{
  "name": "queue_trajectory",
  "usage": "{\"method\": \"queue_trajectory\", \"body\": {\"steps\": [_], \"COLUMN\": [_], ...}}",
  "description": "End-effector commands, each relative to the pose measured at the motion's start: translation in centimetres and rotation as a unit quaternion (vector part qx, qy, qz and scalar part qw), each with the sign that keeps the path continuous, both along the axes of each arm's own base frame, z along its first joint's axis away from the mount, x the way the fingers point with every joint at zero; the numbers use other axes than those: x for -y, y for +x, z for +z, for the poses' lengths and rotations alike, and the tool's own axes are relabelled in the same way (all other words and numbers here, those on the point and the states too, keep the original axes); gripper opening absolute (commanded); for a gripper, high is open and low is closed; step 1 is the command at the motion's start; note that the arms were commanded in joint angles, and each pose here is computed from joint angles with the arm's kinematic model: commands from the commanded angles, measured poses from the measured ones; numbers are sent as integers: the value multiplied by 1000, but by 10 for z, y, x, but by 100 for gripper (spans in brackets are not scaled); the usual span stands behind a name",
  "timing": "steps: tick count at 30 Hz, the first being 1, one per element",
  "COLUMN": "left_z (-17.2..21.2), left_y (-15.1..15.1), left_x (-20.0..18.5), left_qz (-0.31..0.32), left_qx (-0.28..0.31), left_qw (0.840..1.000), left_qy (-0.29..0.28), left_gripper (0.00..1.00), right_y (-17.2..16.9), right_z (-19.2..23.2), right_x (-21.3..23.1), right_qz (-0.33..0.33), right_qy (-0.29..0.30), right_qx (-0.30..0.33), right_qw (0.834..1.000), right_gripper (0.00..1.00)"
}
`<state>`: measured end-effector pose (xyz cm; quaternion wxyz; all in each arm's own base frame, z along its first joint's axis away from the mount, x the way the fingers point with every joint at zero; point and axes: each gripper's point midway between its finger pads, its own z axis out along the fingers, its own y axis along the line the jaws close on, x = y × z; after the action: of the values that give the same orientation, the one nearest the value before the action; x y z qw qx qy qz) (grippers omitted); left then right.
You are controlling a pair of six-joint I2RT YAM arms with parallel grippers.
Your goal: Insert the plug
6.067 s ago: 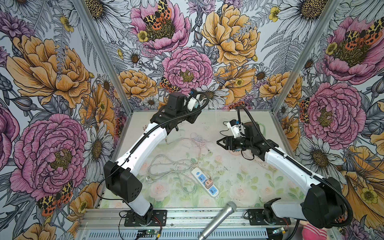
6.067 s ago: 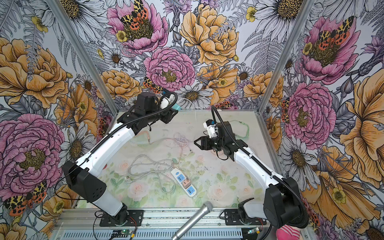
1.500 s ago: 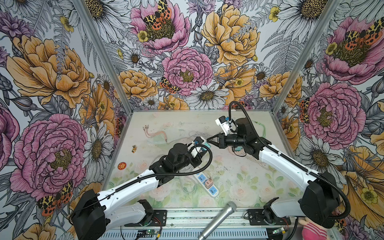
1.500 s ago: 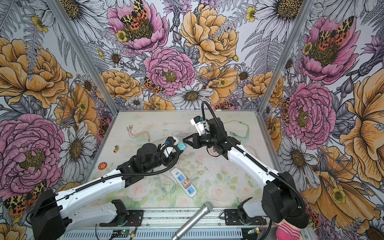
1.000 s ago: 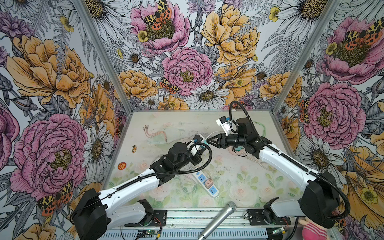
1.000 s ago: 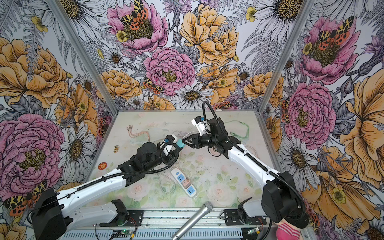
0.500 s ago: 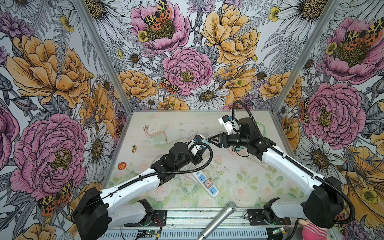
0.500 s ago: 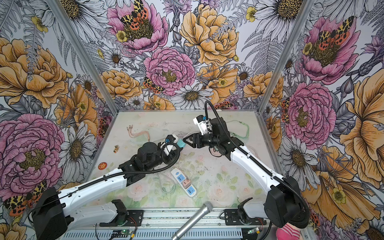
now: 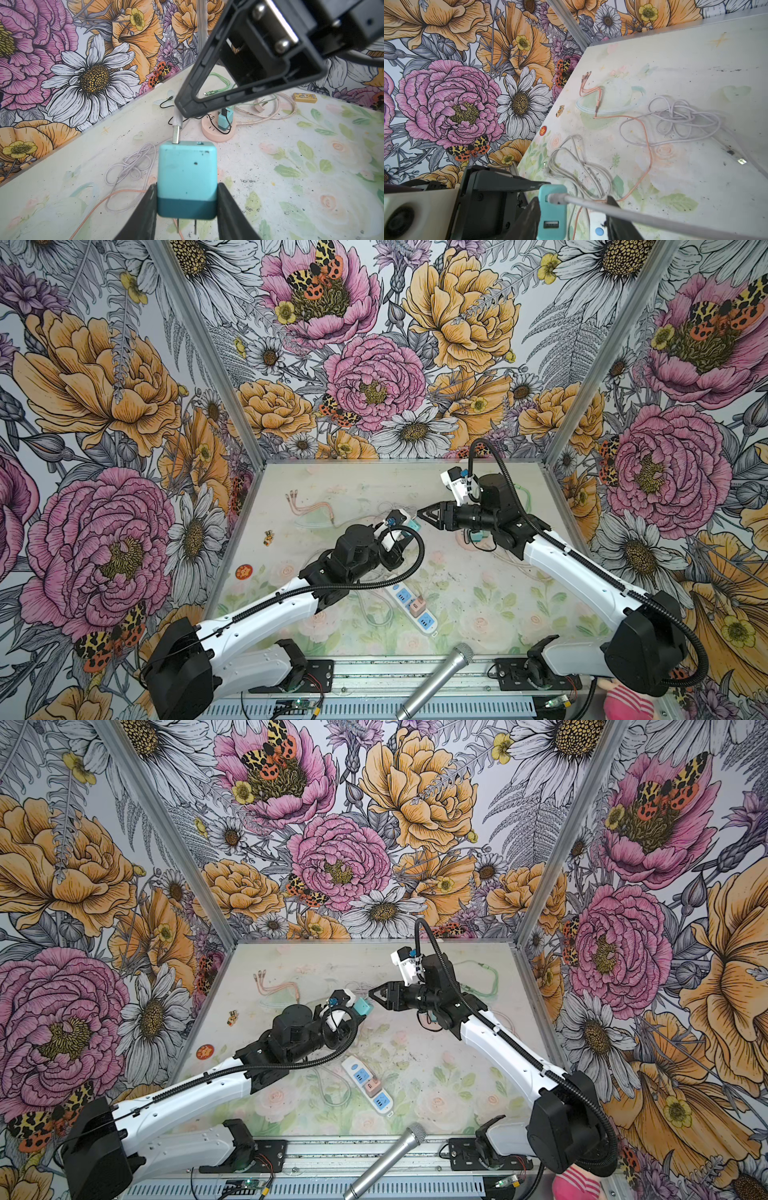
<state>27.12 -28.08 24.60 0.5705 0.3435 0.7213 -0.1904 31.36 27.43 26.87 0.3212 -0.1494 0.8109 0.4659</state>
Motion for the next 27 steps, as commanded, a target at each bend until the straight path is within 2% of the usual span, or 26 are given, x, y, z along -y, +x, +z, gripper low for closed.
{"method": "queue_trajectory", "body": {"steps": [1,6,10,27], "left_z": [17,17,17,15], "left_y": [-4,-3,-2,3], "left_x": [5,6,7,9], "left_qz": [-14,-12,-12,-6], "left_qx": [22,24,25,25], "left_qw": [999,999,1000,1000], "left_qy": [-18,-17,-16,-12], "left_gripper": [16,16,15,14], "right_y": [10,14,13,4], "right_z": [15,17,6,6], "right_x": [-2,-8,-8,-12], "right_qz": [-10,-7,-7,12], "right_qy": [35,82,48,49], "right_qx": [17,1,-6,-9], "right_qw": [999,997,999,999], "right_gripper": [51,42,42,31]}}
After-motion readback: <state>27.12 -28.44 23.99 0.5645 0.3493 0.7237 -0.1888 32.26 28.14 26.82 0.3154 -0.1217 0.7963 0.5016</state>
